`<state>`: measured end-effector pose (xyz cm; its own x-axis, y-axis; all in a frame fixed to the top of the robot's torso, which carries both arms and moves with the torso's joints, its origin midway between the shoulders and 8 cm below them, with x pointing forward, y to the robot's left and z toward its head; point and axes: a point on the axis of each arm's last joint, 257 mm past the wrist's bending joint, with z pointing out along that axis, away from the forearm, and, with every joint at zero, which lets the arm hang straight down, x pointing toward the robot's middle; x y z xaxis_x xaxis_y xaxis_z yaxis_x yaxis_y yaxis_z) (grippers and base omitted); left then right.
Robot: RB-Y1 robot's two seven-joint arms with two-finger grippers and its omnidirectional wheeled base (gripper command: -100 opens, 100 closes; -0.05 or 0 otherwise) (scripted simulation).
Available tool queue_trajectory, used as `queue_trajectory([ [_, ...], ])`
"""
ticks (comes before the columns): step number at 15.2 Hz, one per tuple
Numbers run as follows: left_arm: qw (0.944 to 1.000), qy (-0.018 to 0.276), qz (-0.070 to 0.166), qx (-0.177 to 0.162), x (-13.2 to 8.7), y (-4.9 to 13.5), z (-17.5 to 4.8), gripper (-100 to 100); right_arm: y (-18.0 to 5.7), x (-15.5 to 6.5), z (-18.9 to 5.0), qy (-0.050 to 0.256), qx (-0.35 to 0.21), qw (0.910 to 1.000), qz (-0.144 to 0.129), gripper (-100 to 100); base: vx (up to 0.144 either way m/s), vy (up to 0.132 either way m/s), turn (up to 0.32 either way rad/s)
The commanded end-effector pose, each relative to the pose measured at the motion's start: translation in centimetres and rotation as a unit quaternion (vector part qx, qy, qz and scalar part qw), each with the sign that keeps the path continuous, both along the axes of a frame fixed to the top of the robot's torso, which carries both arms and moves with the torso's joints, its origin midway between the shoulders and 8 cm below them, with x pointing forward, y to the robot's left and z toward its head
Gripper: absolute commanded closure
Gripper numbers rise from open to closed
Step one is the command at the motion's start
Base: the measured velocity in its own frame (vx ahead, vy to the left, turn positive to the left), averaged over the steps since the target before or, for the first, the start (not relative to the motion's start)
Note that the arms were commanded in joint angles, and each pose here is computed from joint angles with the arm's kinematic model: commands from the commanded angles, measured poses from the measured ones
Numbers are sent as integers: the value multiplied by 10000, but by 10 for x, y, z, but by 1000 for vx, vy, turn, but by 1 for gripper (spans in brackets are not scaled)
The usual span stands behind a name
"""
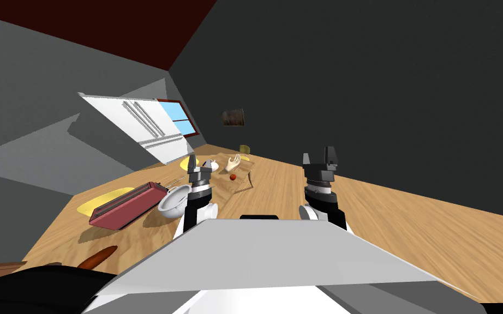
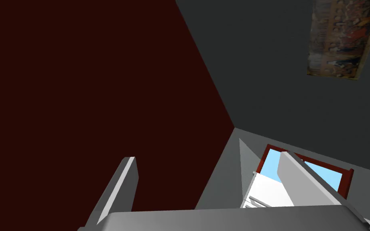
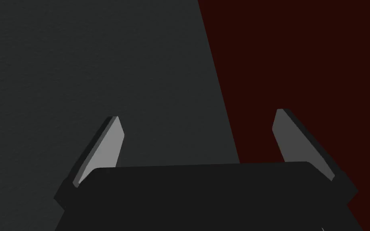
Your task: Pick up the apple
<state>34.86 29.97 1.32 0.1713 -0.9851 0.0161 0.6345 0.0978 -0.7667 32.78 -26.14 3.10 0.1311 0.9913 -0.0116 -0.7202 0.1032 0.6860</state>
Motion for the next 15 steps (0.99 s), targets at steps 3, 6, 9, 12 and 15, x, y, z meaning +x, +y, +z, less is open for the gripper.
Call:
queue_trajectory([
  [3, 9991, 254, -64, 337, 6, 1, -7, -100, 0, 0, 0, 0, 0, 10000, 0, 0, 7, -4, 4],
  [6, 9965, 585, -40, 601, 13, 7, -19, -100, 0, 0, 0, 0, 0, 10000, 0, 0, 21, -16, 10],
  [9, 9943, 788, 3, 714, 16, 13, -27, -100, 0, 0, 0, 0, 0, 10000, 0, 0, 26, -18, 6],
  [12, 9884, 1211, 139, 905, 23, 28, -44, -100, 0, 0, 0, 0, 0, 10000, 0, 0, 33, -24, 3],
  [15, 9836, 1509, 239, 963, 26, 39, -57, -100, 0, 0, 0, 0, 0, 10000, 0, 0, 39, -25, 1],
])
